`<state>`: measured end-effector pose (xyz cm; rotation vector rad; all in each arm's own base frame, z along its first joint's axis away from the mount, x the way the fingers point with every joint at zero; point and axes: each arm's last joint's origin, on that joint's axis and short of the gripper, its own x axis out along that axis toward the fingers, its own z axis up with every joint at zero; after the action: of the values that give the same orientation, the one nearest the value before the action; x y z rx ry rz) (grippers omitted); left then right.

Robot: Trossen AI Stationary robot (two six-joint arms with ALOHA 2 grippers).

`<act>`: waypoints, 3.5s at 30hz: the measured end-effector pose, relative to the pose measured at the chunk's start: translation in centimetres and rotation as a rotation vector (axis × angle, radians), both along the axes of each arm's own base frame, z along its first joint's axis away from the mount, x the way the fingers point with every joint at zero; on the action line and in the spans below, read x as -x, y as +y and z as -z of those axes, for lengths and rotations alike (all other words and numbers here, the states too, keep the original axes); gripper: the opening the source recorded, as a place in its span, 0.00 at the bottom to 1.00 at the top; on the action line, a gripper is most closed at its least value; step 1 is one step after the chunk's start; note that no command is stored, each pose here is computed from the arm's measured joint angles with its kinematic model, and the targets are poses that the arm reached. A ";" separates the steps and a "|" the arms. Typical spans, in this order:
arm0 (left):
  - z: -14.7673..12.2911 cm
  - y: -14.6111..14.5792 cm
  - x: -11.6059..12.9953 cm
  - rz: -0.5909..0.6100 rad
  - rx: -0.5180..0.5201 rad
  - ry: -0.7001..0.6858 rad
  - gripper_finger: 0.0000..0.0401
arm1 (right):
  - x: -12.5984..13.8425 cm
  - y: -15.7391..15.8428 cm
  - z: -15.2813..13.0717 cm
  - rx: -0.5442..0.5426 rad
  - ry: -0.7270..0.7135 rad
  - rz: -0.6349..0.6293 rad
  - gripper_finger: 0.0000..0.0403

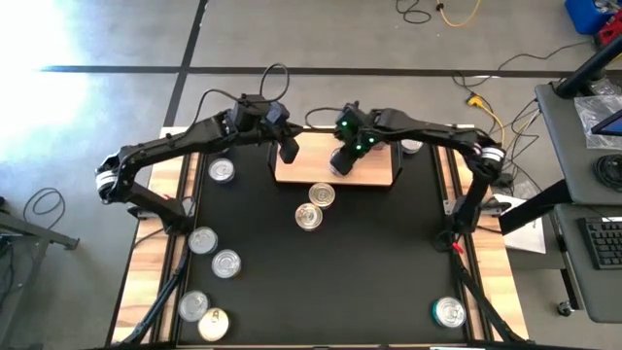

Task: Stack canned seafood by type on shelf
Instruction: Adjust the tuna cans on the shelf, then put the yellow-blue tuna can on the shelf

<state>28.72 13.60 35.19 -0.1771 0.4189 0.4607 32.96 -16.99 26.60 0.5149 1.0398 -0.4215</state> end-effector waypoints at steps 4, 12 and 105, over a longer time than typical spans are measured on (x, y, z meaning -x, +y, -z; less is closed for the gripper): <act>-0.9 -0.9 0.5 0.016 -0.012 -0.022 0.00 | -0.6 -0.3 1.7 -0.025 0.054 -0.008 0.03; -2.3 -1.8 2.0 0.024 -0.043 -0.041 0.00 | 0.9 0.3 2.1 -0.012 0.247 -0.085 0.03; -1.6 -4.1 2.7 -0.091 -0.022 0.121 0.00 | 6.9 -9.1 -8.7 0.320 0.322 -0.119 0.03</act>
<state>25.99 9.48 36.77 -0.1475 0.5250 0.5675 26.09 -26.05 35.27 0.0980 1.2756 -0.5648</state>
